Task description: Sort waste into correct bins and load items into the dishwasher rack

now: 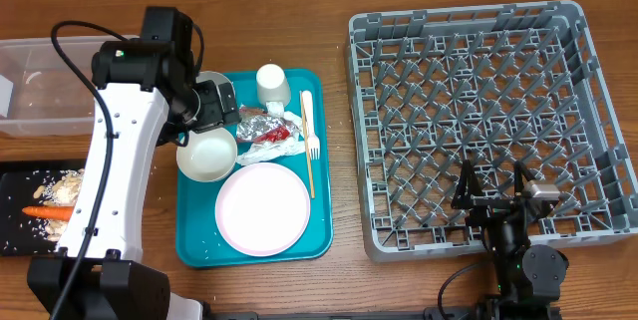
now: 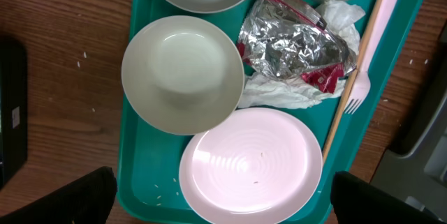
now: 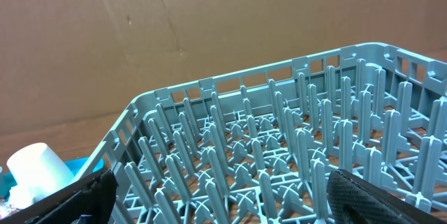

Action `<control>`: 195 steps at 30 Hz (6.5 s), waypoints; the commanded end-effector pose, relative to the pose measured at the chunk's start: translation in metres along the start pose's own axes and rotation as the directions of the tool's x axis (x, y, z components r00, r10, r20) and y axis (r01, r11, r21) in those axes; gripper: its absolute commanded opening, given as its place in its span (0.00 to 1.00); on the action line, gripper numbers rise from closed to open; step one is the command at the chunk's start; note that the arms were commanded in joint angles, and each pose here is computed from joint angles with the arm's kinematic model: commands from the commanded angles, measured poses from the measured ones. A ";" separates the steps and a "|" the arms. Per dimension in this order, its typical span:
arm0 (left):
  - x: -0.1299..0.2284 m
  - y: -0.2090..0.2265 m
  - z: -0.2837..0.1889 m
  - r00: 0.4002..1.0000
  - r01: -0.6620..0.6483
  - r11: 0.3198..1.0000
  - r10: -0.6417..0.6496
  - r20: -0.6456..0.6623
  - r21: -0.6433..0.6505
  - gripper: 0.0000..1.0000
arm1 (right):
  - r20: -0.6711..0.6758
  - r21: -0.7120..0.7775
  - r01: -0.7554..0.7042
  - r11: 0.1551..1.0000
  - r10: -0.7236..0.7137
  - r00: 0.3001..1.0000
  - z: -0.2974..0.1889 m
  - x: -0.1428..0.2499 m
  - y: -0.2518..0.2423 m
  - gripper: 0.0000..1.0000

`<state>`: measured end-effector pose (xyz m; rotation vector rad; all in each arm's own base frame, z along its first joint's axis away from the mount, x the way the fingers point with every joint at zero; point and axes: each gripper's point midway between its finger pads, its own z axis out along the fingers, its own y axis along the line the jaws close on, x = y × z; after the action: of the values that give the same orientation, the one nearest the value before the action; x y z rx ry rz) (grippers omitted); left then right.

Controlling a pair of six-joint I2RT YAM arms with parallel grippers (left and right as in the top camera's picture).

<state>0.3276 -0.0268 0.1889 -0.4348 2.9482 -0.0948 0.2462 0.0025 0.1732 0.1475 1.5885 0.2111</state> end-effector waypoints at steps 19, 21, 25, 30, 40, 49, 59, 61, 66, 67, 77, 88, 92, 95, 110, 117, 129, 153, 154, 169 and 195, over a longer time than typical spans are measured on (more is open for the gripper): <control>-0.014 0.134 -0.062 0.785 0.592 0.806 -0.579 0.221 0.005 1.00 | 0.021 0.120 0.053 0.991 -0.056 0.998 -0.001 -0.002 -0.022 1.00; -0.012 0.150 -0.064 0.759 0.626 0.780 -0.604 0.243 -0.018 1.00 | 0.021 0.120 0.053 0.991 -0.056 0.998 -0.001 -0.002 -0.022 1.00; -0.011 0.162 -0.064 0.702 0.691 0.723 -0.671 0.239 -0.001 1.00 | 0.090 0.097 0.045 0.994 -0.054 0.994 -0.002 -0.019 -0.016 1.00; -0.013 0.162 -0.060 0.699 0.697 0.717 -0.678 0.228 -0.003 1.00 | 0.103 -0.280 -0.140 0.950 0.174 0.979 -0.010 -0.038 0.047 1.00; -0.020 0.170 -0.060 0.667 0.722 0.692 -0.703 0.247 0.020 1.00 | 0.123 -0.488 -0.187 0.853 0.279 0.952 -0.029 -0.066 0.082 1.00; -0.016 0.196 -0.063 0.582 0.790 0.610 -0.777 0.239 0.062 1.00 | 0.271 -0.573 -0.058 0.818 0.256 0.928 -0.061 -0.144 0.109 1.00; -0.015 0.200 -0.064 0.521 0.830 0.550 -0.824 0.221 0.094 1.00 | 0.109 -0.766 -0.012 0.643 0.148 0.983 -0.047 -0.218 0.172 1.00; -0.016 0.198 -0.064 0.516 0.832 0.545 -0.829 0.214 0.103 1.00 | 0.080 -0.818 0.007 0.575 0.102 0.992 -0.038 -0.228 0.190 1.00; -0.016 0.199 -0.064 0.516 0.832 0.545 -0.829 0.217 0.104 1.00 | 0.036 -0.897 0.034 0.440 -0.003 0.999 -0.007 -0.234 0.240 1.00; -0.016 0.199 -0.064 0.516 0.832 0.545 -0.828 0.218 0.103 1.00 | 0.025 -0.906 0.036 0.422 -0.030 0.999 0.000 -0.231 0.251 1.00; -0.011 0.218 -0.064 0.475 0.860 0.504 -0.846 0.242 0.074 1.00 | -0.355 -0.737 -0.033 0.675 -0.346 0.869 0.098 -0.122 0.316 1.00; -0.003 0.244 -0.068 0.416 0.893 0.446 -0.867 0.275 0.056 1.00 | -0.668 -0.661 -0.035 0.750 -0.566 0.483 0.092 0.050 0.311 1.00; -0.003 0.244 -0.068 0.416 0.893 0.446 -0.867 0.275 0.056 1.00 | -0.716 -0.652 -0.067 0.756 -0.583 0.384 0.084 0.084 0.307 1.00; -0.003 0.244 -0.068 0.416 0.893 0.446 -0.867 0.275 0.056 1.00 | -0.725 -0.662 -0.130 0.738 -0.587 0.361 0.078 0.093 0.314 1.00; -0.003 0.244 -0.068 0.416 0.893 0.446 -0.867 0.275 0.056 1.00 | -0.713 -0.697 -0.017 0.717 -0.690 0.124 0.047 0.176 0.303 0.91; -0.003 0.244 -0.068 0.416 0.893 0.447 -0.867 0.275 0.055 1.00 | -0.687 -0.723 0.035 0.690 -0.723 0.075 0.039 0.204 0.305 0.81; -0.003 0.244 -0.067 0.415 0.894 0.446 -0.867 0.275 0.055 1.00 | -0.693 -0.719 0.035 0.695 -0.719 0.049 0.040 0.223 0.302 0.69; -0.003 0.244 -0.067 0.416 0.893 0.446 -0.867 0.274 0.055 1.00 | -0.712 -0.700 0.035 0.714 -0.700 0.047 0.038 0.229 0.298 0.37; -0.003 0.244 -0.067 0.416 0.893 0.446 -0.867 0.274 0.055 1.00 | -0.713 -0.699 0.036 0.714 -0.700 0.045 0.038 0.231 0.297 0.37; -0.003 0.244 -0.067 0.416 0.893 0.446 -0.867 0.274 0.055 1.00 | -0.719 -0.694 0.042 0.719 -0.695 0.022 0.035 0.240 0.291 0.43; -0.003 0.244 -0.067 0.416 0.893 0.446 -0.867 0.274 0.055 1.00 | -0.749 -0.663 0.029 0.748 -0.663 -0.007 0.035 0.185 0.300 0.04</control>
<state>0.2497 0.2061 0.2337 -1.8264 2.1181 -0.0189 0.2531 0.3305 0.0301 -1.1455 2.9126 0.2598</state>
